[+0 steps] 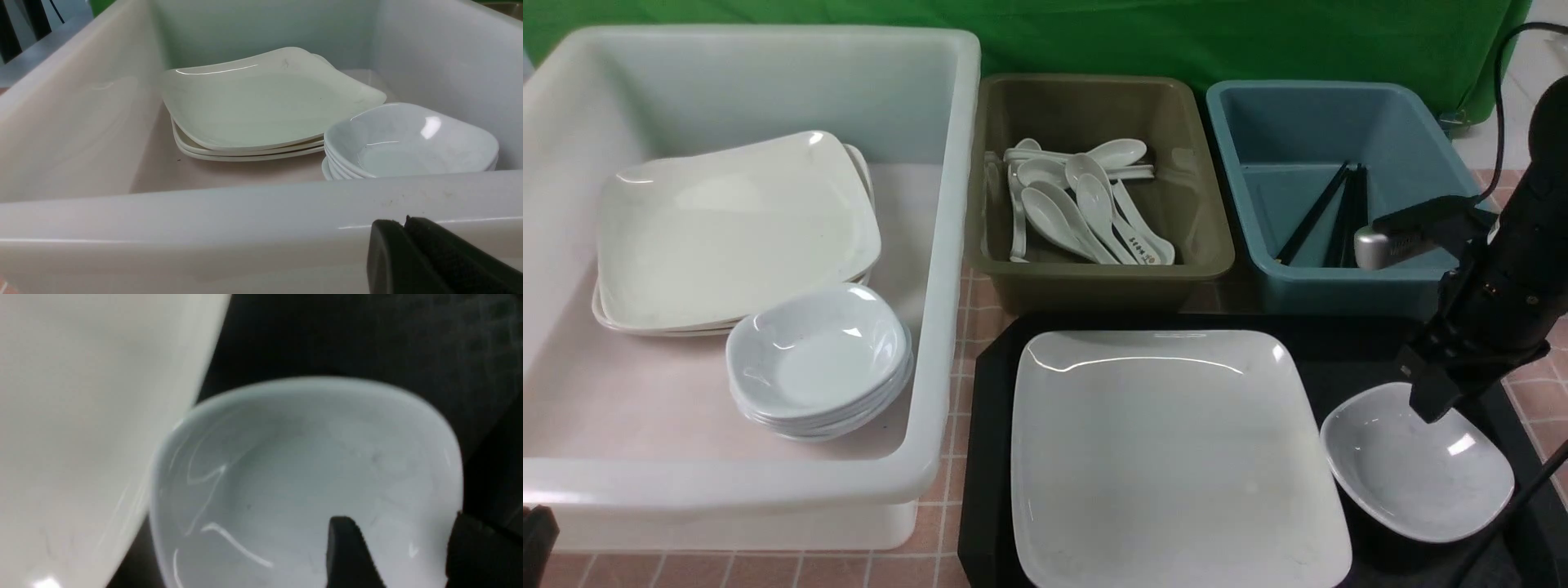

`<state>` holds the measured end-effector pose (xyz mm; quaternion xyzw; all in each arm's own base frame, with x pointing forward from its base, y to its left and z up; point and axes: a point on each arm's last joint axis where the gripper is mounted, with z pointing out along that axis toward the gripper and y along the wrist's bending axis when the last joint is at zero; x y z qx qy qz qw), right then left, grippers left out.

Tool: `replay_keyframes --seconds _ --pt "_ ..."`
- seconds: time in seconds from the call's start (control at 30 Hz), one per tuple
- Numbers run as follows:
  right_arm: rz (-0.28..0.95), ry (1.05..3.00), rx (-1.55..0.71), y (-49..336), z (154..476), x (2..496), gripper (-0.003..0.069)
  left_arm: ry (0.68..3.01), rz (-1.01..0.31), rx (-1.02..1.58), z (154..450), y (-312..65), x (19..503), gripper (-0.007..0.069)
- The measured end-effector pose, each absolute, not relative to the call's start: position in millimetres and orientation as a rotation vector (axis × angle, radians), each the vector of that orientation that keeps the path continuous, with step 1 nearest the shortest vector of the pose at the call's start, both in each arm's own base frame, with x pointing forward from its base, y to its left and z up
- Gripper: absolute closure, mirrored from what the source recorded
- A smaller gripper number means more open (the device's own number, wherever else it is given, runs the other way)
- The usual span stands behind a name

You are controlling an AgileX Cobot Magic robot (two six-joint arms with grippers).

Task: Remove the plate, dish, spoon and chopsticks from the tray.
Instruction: Use the right arm to grab a small plate from the dinner plate

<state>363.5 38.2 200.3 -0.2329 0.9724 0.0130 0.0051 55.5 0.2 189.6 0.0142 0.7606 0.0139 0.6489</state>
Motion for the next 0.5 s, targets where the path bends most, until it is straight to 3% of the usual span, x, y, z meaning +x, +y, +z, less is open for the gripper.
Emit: replay_keyframes --seconds 0.5 --pt "-0.009 2.956 -0.857 37.7 178.4 378.2 0.0265 1.729 0.032 0.032 189.6 0.2 55.5 0.0604"
